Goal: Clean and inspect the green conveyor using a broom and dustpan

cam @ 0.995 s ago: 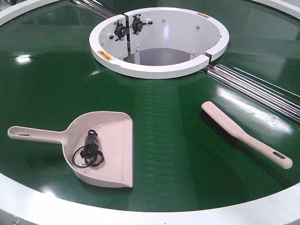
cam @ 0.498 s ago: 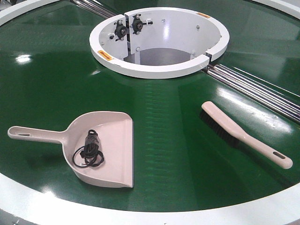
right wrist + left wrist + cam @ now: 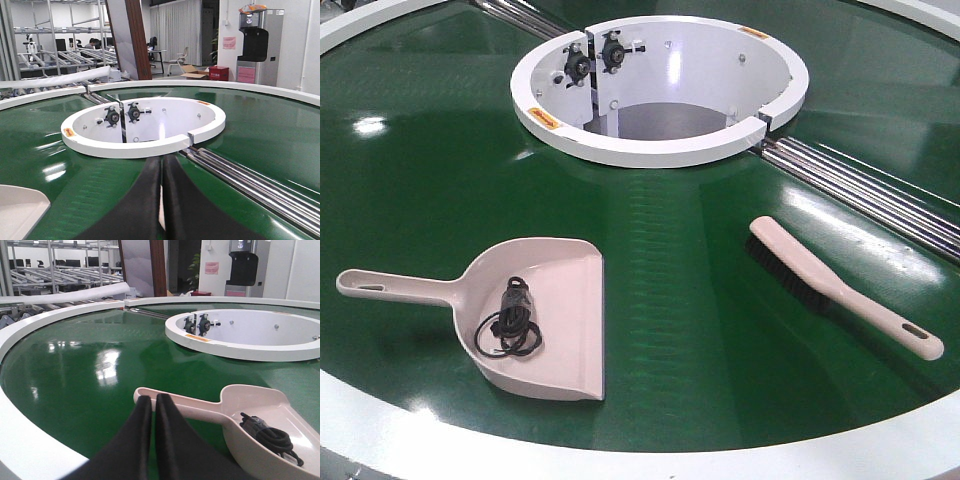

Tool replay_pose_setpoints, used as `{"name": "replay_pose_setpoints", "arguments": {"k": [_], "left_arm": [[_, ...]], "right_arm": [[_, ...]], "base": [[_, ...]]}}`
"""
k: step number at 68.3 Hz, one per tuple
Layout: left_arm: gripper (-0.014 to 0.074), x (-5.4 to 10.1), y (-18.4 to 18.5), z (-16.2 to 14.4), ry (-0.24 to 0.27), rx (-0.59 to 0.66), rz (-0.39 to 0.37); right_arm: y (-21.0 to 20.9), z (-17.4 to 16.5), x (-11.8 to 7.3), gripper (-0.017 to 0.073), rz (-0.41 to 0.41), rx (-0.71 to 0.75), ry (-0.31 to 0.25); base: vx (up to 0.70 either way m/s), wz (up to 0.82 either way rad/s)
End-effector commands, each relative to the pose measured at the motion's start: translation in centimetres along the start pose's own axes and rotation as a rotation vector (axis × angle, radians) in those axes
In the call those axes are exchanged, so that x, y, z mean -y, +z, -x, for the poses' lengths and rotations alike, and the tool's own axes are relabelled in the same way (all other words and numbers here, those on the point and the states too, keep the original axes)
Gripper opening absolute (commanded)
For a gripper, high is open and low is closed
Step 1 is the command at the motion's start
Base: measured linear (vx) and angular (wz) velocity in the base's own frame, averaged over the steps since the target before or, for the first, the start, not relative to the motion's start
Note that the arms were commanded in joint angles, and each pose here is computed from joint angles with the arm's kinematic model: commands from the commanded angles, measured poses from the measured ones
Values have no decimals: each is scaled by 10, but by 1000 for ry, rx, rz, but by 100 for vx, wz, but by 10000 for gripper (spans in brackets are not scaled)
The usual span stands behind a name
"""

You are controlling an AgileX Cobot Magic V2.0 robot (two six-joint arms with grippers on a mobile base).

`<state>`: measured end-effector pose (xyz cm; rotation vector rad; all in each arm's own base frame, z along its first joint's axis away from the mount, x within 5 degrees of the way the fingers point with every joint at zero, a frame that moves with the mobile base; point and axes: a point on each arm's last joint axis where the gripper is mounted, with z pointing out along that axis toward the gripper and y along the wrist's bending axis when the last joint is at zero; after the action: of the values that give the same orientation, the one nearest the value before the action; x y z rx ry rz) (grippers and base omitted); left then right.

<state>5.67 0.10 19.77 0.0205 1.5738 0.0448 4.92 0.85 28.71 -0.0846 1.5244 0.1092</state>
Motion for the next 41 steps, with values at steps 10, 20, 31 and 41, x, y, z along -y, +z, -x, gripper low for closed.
{"name": "replay_pose_setpoints", "arguments": {"k": [10, 20, 31, 41], "left_arm": [[-6, 0, -1, 3, -13, 68, 3], [-6, 0, -1, 3, -13, 68, 3], [-6, 0, -1, 3, -13, 68, 3], [-6, 0, -1, 3, -13, 68, 3]], "right_arm": [[0, 14, 1, -8, -19, 79, -10], [0, 14, 1, -8, -19, 79, -10], [0, 14, 1, -8, -19, 79, -10], [0, 14, 2, -8, -20, 81, -10]], "base": [[0, 0], [0, 0], [0, 0], [0, 0]]}}
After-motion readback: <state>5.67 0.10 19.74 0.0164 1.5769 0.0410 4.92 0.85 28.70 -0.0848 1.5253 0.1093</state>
